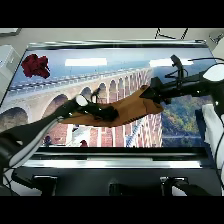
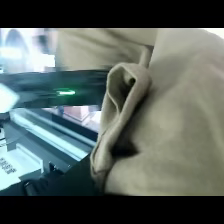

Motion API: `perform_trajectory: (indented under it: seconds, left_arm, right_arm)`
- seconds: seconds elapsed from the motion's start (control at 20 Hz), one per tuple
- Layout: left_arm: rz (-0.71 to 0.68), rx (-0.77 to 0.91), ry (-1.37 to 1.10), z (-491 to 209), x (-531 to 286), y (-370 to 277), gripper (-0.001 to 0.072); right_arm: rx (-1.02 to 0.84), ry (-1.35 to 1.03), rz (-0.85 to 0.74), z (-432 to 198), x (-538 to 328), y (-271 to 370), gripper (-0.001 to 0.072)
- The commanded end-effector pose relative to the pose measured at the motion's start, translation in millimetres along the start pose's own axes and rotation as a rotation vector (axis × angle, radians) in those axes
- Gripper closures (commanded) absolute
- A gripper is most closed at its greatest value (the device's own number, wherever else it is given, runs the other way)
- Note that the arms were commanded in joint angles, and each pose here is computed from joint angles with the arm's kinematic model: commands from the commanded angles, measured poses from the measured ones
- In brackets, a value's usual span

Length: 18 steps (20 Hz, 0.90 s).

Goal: Fold the clothes and pants, and hang the long-sleeved shirts on hangers.

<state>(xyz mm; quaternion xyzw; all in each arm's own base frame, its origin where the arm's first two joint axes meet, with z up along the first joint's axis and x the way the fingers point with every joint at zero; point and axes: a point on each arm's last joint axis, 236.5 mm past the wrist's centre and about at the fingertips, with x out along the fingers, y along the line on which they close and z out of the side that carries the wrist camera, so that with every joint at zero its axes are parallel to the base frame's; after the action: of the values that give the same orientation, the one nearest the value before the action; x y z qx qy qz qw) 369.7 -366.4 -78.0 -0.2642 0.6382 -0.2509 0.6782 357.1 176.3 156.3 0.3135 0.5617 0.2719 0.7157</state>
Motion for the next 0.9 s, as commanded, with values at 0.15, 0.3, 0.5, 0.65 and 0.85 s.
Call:
perform_trajectory:
  seconds: [0.15,0.3,0.5,0.65,0.85]
  left_arm:
    - [-0.177,-0.266,-0.053,-36,70,-71,0.069]
    - [-0.171,-0.102,-0.061,-28,56,-69,0.069]
    - [-0.024,0.034,-0.163,46,-41,-3,0.0691]
    - [0.068,0.064,-0.376,104,-180,38,0.0691]
    - [0.122,0.117,-0.672,113,-351,48,0.069]
  right_arm:
    - [-0.025,-0.013,0.0,-33,-30,33,0.0679]
    - [0.006,-0.014,-0.034,-19,-17,15,0.0679]
    - [-0.011,0.028,0.029,-2,44,20,0.068]
    - [0.023,0.064,0.156,1,112,47,0.0679]
    - [0.171,0.119,0.251,-11,219,54,0.0679]
